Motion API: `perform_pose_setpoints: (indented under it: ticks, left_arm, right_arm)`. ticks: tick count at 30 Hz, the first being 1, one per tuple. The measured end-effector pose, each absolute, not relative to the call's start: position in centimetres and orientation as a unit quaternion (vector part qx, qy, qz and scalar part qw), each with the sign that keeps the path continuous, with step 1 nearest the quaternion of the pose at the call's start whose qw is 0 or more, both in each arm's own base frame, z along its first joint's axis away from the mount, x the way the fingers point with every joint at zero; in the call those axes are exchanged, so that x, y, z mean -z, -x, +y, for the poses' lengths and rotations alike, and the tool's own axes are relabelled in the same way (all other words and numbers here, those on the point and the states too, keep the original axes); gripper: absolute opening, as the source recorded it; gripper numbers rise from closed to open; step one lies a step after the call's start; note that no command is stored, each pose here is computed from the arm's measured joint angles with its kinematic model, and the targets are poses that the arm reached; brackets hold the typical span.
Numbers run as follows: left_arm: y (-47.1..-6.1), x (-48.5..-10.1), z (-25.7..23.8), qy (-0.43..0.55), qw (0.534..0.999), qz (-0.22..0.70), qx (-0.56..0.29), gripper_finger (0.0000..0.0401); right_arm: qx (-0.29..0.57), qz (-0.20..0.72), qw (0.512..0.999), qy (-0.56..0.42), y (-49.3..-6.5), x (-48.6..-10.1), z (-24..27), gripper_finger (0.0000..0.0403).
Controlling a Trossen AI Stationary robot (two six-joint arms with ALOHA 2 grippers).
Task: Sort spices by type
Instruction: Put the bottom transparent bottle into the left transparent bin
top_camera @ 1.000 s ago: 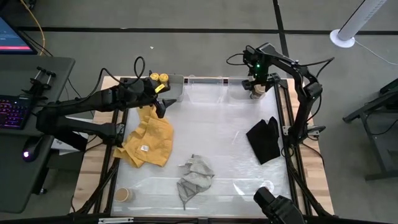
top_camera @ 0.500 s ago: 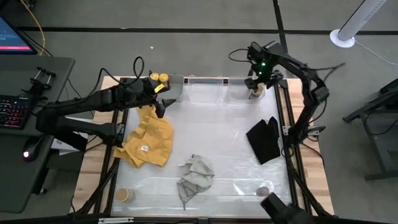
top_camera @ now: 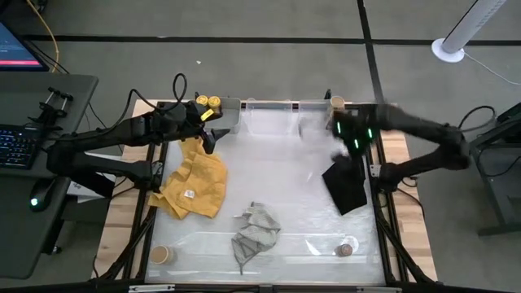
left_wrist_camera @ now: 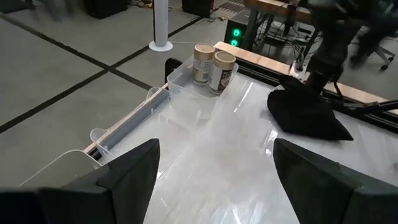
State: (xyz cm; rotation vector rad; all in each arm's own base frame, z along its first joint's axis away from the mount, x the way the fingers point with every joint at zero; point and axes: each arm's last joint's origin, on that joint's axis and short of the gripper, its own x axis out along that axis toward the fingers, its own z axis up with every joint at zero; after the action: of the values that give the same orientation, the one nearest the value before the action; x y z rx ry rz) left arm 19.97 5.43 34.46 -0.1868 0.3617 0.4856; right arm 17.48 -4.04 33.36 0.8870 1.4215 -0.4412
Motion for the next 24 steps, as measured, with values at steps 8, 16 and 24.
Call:
perform_pose_setpoints:
  ticks: [8,16,24]
  left_arm:
    - [-20.0,-34.5,5.4,0.092,0.950,0.178,-0.239,0.0300]
    - [-20.0,-34.5,5.4,0.091,0.950,0.178,-0.241,0.0300]
    - [-20.0,-34.5,5.4,0.091,0.950,0.178,-0.241,0.0300]
  right_arm:
    - [0.132,0.677,0.591,-0.419,-14.2,-26.8,8.2,0.0321]
    - [0.135,0.665,0.608,-0.413,-16.4,-23.9,15.5,0.0321]
    - [0.127,0.718,0.615,-0.300,-19.2,-21.1,19.6,0.0321]
